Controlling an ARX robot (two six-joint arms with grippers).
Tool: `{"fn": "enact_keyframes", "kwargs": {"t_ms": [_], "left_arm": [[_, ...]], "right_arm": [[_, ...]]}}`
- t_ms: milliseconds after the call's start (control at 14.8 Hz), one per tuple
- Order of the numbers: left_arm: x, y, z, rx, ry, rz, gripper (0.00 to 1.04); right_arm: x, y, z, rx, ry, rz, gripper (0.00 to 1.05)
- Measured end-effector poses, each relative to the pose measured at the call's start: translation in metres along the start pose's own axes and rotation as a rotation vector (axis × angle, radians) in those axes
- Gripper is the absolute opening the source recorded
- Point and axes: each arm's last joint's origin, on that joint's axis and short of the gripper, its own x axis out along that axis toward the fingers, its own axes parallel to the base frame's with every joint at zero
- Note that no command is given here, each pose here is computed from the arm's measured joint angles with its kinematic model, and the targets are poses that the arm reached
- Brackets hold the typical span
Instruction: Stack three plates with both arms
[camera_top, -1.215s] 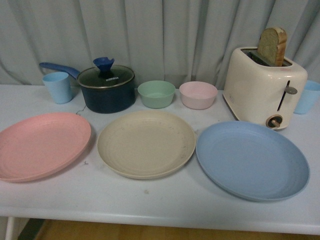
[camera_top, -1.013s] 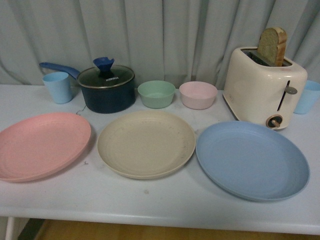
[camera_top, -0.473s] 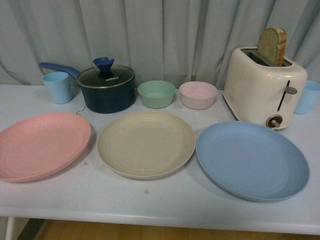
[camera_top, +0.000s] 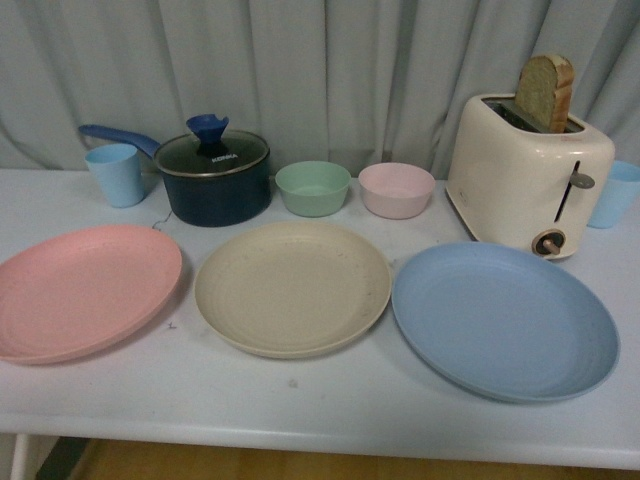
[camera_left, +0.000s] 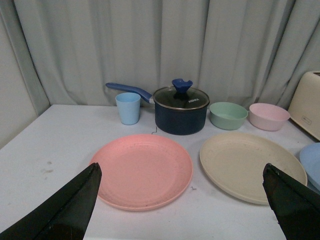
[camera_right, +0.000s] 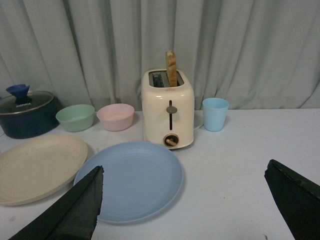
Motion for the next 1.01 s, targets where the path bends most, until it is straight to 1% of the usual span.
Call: {"fn": "enact_keyframes", "kwargs": {"t_ms": [1013], "left_arm": [[0.0000, 0.0000, 0.0000, 0.000, 0.000, 0.000, 0.98]], "right_arm": [[0.0000, 0.0000, 0.0000, 0.000, 0.000, 0.000, 0.98]]}}
